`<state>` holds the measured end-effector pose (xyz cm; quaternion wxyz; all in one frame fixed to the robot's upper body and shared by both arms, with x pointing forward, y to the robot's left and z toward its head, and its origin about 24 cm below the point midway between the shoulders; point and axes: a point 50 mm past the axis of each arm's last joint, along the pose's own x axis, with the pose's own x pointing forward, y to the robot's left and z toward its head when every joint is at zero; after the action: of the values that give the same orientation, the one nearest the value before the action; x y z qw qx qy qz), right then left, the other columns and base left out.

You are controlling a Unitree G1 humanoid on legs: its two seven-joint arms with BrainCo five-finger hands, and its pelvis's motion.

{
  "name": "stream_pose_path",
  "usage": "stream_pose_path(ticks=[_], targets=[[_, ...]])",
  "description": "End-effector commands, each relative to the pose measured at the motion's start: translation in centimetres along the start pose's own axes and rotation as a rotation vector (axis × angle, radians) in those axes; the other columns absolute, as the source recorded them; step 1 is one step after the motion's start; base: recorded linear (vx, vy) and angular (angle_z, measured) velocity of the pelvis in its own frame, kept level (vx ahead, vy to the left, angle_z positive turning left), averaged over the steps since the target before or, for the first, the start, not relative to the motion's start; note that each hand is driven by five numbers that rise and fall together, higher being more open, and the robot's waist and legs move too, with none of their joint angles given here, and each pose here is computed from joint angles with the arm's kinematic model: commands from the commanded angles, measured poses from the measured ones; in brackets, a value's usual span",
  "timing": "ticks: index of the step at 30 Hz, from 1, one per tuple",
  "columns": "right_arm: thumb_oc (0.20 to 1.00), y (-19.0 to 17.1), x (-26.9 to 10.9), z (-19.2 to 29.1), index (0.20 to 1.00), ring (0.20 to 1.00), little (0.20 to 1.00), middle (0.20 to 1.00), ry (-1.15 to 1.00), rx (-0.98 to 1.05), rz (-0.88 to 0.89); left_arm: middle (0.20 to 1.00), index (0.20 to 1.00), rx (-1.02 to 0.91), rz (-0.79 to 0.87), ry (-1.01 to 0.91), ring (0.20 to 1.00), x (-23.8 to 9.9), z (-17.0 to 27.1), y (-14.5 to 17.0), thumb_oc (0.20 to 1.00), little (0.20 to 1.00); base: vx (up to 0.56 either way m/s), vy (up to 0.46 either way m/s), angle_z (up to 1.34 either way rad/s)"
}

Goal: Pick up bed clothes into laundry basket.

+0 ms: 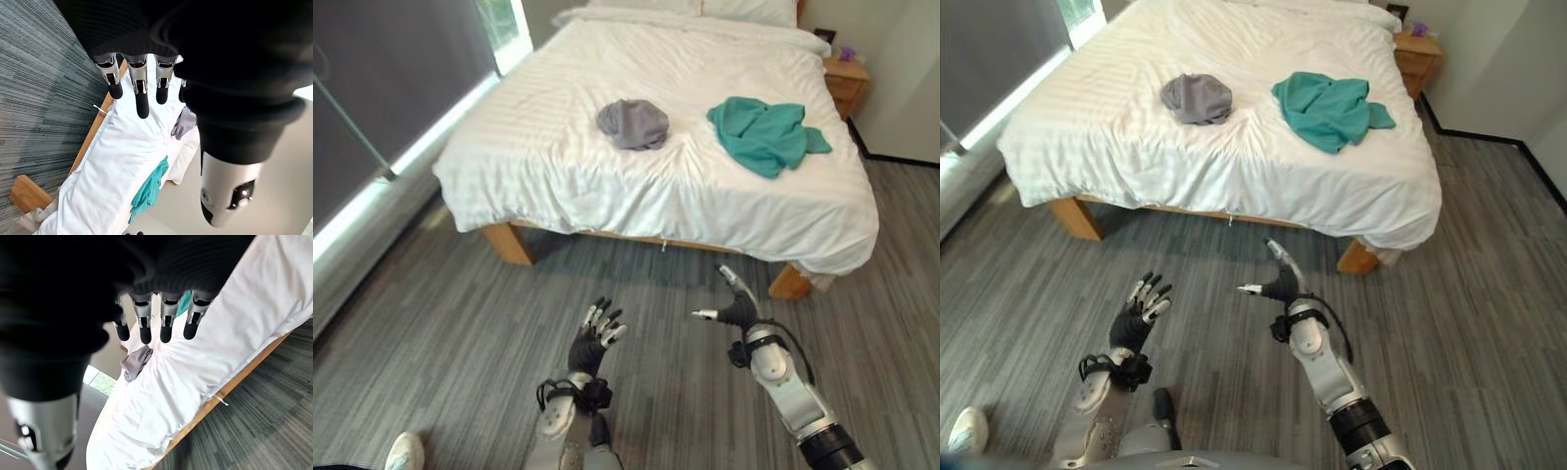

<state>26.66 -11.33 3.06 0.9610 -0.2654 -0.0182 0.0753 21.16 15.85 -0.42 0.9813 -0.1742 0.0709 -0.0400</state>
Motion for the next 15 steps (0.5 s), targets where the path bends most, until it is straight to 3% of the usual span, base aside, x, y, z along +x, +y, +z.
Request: stream_pose_path(ticks=[1,10,15], targets=[[1.000,-3.8,1.9,2.5,1.000,1.000,1.000,1.000,-0.153,-0.080,-0.106,1.000,1.000,0.013,-0.034,-0.137,1.000,0.2,2.1,-1.1,1.000,1.000,0.18,0.192,-0.26],[1.000,-4.6,3.0,4.0,1.000,1.000,1.000,1.000,-0.196,-0.092,-0.116,1.000,1.000,0.055,-0.090,-0.098,1.000,2.0,2.3,-1.1,1.000,1.000,0.33,0.040,0.01],[1.000,-5.4,2.4,2.6,1.000,1.000,1.000,1.000,-0.112,-0.117,-0.151,1.000,1.000,0.038,-0.138,-0.065,1.000,2.9,1.9,-1.8,1.000,1.000,0.53,-0.019,0.00]])
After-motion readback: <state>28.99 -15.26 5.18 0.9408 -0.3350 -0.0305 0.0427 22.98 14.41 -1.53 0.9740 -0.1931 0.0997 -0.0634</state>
